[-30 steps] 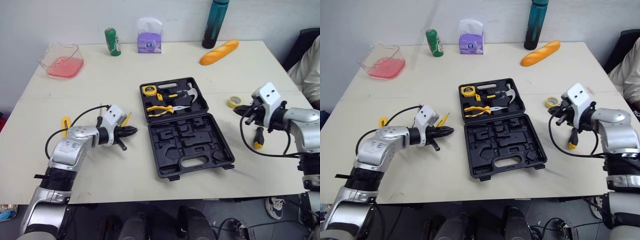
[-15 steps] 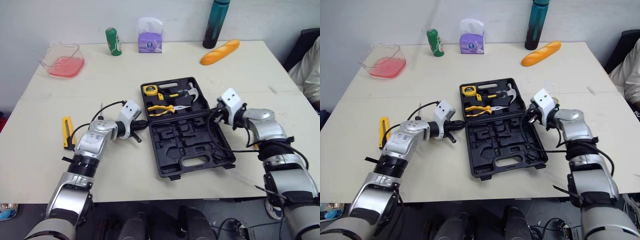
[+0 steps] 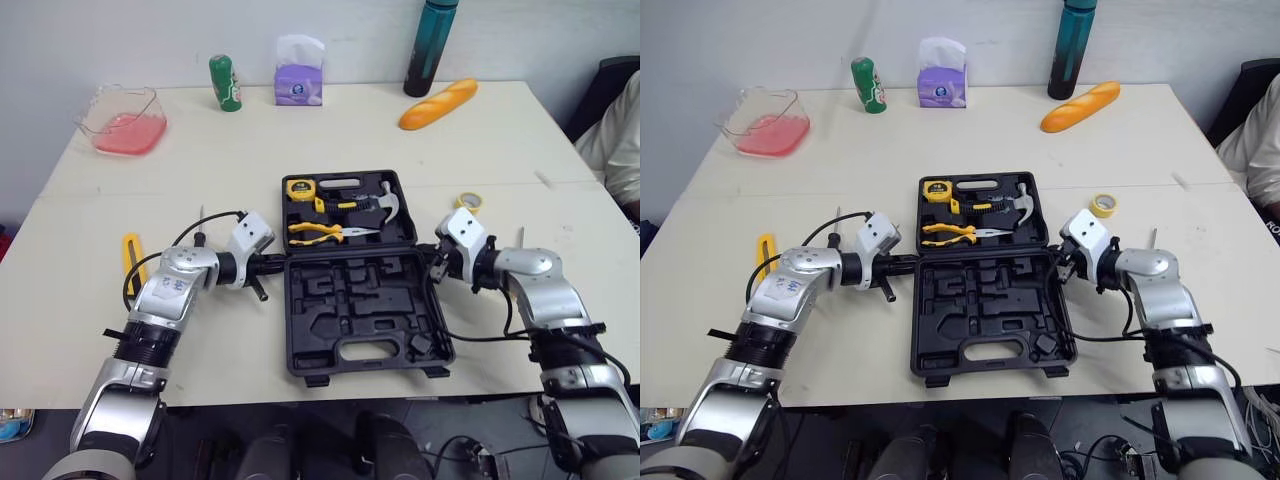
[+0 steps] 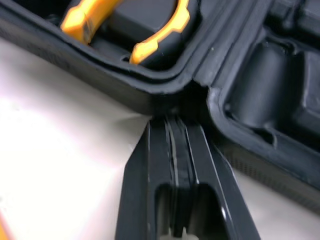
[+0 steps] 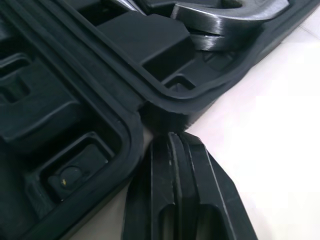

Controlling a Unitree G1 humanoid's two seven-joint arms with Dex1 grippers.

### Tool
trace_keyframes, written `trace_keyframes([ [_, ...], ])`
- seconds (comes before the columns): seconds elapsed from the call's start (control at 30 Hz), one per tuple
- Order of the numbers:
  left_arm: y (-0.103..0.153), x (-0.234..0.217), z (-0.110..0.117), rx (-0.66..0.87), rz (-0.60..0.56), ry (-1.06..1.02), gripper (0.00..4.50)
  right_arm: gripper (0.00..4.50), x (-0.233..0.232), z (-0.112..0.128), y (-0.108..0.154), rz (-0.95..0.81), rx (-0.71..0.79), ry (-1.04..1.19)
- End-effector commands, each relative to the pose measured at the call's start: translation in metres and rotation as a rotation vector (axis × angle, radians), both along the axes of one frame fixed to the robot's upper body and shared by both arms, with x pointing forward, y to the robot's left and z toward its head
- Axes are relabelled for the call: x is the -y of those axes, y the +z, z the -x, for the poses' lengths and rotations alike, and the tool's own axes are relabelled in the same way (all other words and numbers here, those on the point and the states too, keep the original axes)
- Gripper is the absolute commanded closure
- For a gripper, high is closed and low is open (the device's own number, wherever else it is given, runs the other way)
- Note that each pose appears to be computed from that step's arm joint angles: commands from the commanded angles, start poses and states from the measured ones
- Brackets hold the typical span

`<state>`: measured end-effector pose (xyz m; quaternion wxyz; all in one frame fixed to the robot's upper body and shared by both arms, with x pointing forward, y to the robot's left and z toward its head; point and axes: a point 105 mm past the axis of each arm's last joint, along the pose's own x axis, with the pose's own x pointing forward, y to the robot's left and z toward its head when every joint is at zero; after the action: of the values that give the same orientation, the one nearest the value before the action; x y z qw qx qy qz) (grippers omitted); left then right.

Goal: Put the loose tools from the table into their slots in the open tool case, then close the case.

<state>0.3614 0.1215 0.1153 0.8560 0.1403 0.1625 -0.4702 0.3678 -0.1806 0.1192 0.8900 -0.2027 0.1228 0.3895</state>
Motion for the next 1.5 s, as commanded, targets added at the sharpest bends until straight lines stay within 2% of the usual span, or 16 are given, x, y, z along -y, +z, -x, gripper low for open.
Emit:
trace_keyframes([
  [0.03,0.009,0.027,0.012,0.052,0.031,-0.142,4.47,4.50,-0.037,0.022,0.004,-0.063,-0.009,0.132],
  [0.17,0.006,0.021,0.010,0.049,0.018,-0.129,4.47,4.50,-0.031,0.024,0.002,-0.065,-0.005,0.053],
  [0.33,0.007,0.028,0.000,0.065,0.029,-0.107,4.47,4.50,-0.016,0.011,0.013,-0.095,0.026,-0.078],
  [0.53,0.004,0.032,-0.017,0.076,-0.004,-0.052,4.47,4.50,-0.005,0.011,0.008,-0.018,0.025,-0.100],
  [0.73,0.013,-0.008,-0.023,0.143,-0.018,0.086,4.47,4.50,0.021,0.015,0.019,0.051,0.074,-0.215],
  [0.8,0.025,-0.028,-0.008,0.122,0.082,0.123,4.47,4.50,0.041,0.027,0.029,0.025,0.081,-0.274],
  [0.83,0.033,-0.041,0.010,0.092,0.171,0.120,4.47,4.50,0.055,0.036,0.037,-0.021,0.080,-0.310],
  [0.9,0.046,-0.063,0.042,0.094,0.272,0.104,4.47,4.50,0.077,0.055,0.051,-0.088,0.084,-0.360],
  [0.93,0.049,-0.077,0.056,0.102,0.301,0.112,4.18,4.50,0.089,0.064,0.056,-0.110,0.085,-0.382],
  [1.03,0.047,-0.123,0.086,0.046,0.335,0.223,3.22,3.60,0.113,0.090,0.064,-0.152,0.042,-0.437],
  [1.13,0.044,-0.154,0.100,0.008,0.329,0.329,1.69,2.02,0.127,0.105,0.068,-0.160,0.018,-0.467],
  [1.2,0.042,-0.212,0.119,-0.004,0.274,0.529,0.81,1.09,0.166,0.128,0.069,-0.127,-0.013,-0.575],
  [1.27,0.043,-0.251,0.131,0.008,0.210,0.664,0.00,0.12,0.195,0.144,0.069,-0.080,-0.031,-0.657],
  [1.43,0.042,-0.319,0.144,0.042,0.078,0.915,0.00,0.05,0.246,0.162,0.073,-0.034,-0.013,-0.813],
  [1.5,0.036,-0.329,0.146,0.029,0.038,0.957,0.00,0.05,0.254,0.162,0.075,-0.039,0.001,-0.844],
])
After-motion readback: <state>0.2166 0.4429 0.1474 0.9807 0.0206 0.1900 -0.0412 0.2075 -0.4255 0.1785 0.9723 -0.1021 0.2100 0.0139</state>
